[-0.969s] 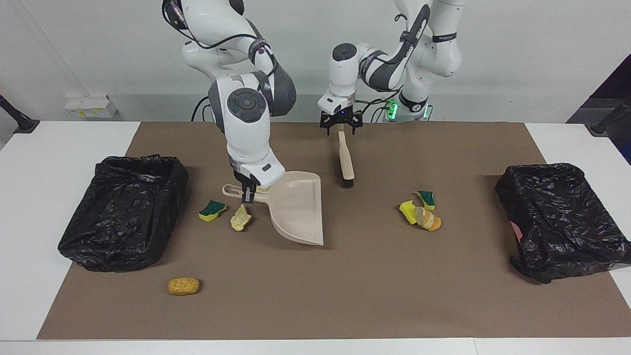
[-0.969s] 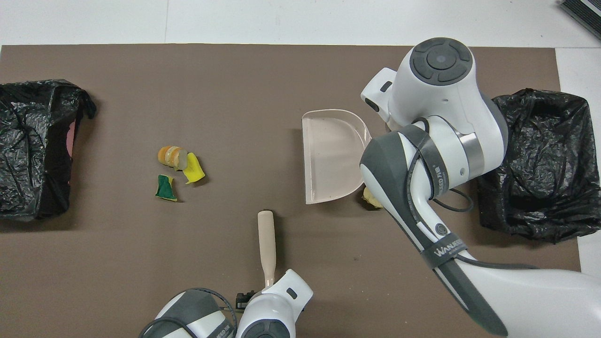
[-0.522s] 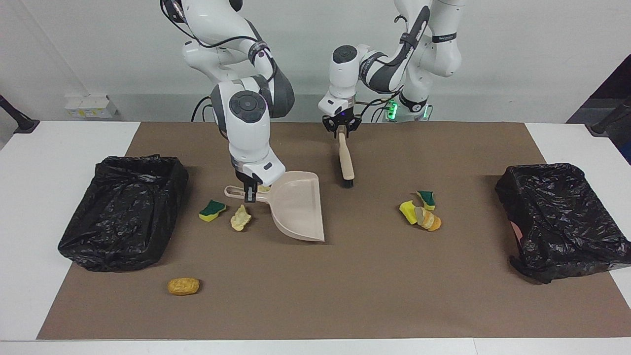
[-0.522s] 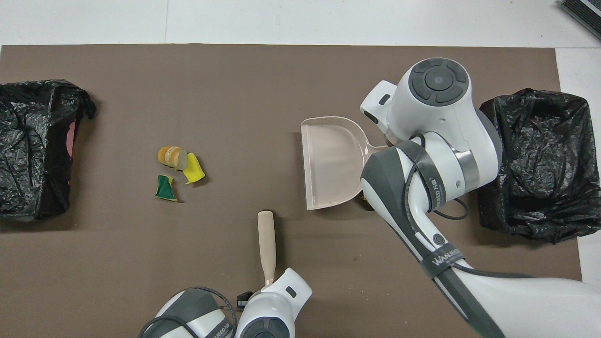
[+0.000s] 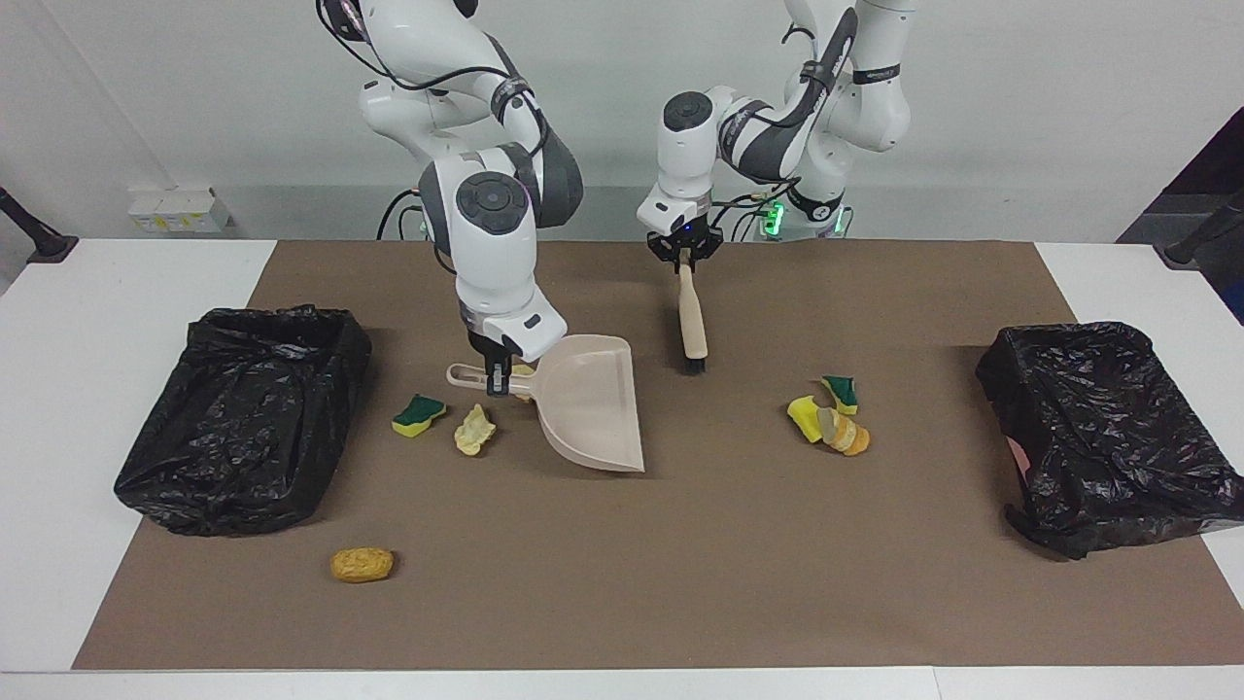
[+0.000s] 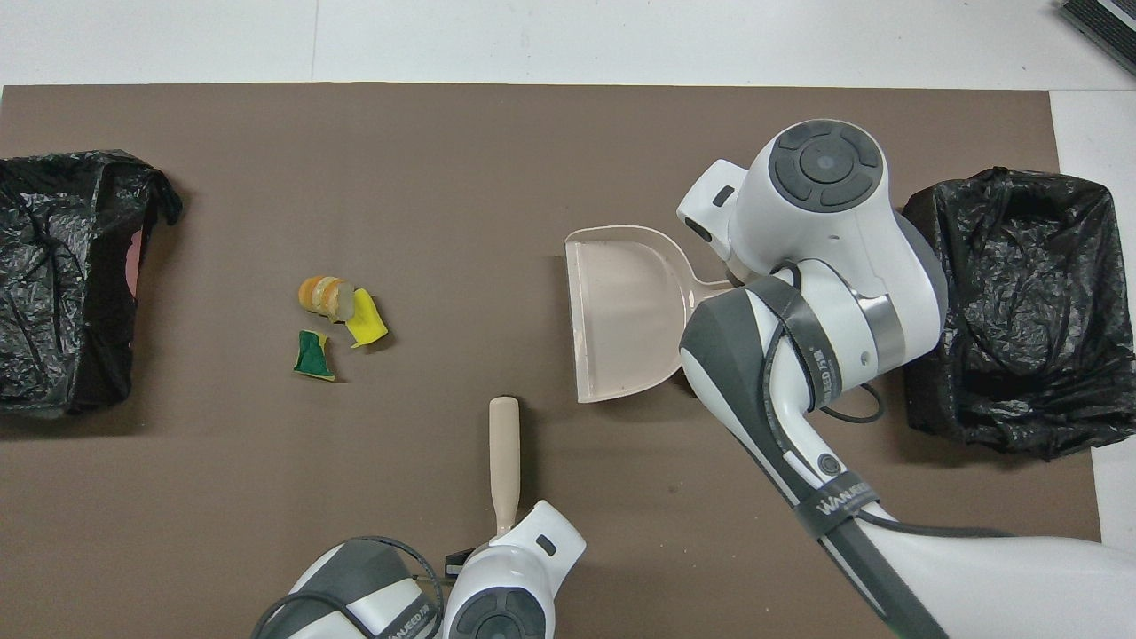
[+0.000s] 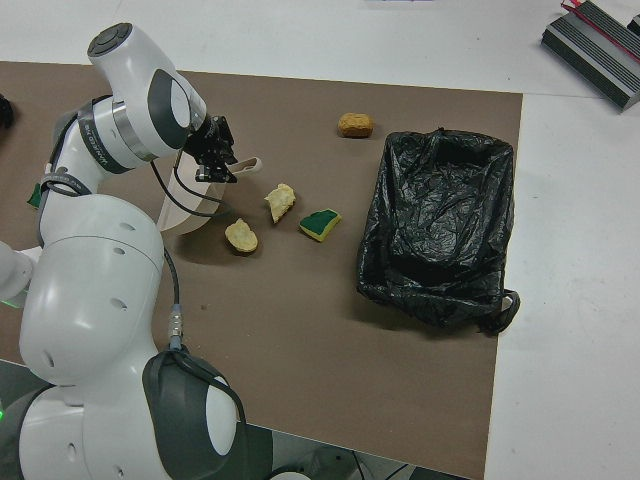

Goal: Sweep and dump trash in bin
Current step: 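Carry the dustpan with the right gripper while the left gripper grasps the brush, then move the brush with the left gripper behind the sponges and bread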

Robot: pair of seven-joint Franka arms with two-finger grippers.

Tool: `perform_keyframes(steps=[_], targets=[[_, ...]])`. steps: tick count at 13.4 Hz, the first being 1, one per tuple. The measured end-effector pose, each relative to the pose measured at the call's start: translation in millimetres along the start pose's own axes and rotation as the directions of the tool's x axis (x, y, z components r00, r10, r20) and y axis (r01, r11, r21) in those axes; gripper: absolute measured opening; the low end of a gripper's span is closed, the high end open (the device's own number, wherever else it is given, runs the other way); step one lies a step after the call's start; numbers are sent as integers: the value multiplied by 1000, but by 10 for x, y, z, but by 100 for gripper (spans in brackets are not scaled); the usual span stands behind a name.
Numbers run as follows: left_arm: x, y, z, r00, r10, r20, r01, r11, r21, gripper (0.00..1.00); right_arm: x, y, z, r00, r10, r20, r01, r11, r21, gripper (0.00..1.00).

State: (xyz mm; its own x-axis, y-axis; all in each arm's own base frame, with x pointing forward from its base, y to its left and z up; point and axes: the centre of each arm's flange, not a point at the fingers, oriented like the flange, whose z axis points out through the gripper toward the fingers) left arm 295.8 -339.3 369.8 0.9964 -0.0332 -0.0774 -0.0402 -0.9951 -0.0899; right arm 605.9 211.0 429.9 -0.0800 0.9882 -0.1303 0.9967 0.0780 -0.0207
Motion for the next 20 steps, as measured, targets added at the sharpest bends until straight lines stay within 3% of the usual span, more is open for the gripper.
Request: perform_keyframes(steps=[4, 6, 8, 12, 16, 20], targets=[[579, -1029, -701, 1000, -26, 11, 27, 999, -22, 26, 547, -174, 207, 1000, 16, -18, -17, 999, -36, 31], [851, -1644, -861, 1000, -17, 9, 18, 999, -37, 26, 739, -245, 306, 999, 39, -24, -40, 999, -31, 31], [1108, -2289, -793, 1000, 13, 13, -12, 999, -49, 26, 909, -273, 426, 999, 40, -33, -41, 998, -39, 31], [1541, -3333, -509, 998, 53, -37, -55, 996, -75, 26, 948, -278, 463, 999, 42, -32, -43, 998, -37, 31], [1726, -3238, -11, 996, 76, 51, -72, 994, -85, 26, 948, -278, 463, 999, 42, -32, -43, 998, -37, 31], [1684, -2737, 244, 996, 68, 58, -63, 995, -80, 26, 948, -277, 462, 999, 42, -33, -43, 998, -38, 31]])
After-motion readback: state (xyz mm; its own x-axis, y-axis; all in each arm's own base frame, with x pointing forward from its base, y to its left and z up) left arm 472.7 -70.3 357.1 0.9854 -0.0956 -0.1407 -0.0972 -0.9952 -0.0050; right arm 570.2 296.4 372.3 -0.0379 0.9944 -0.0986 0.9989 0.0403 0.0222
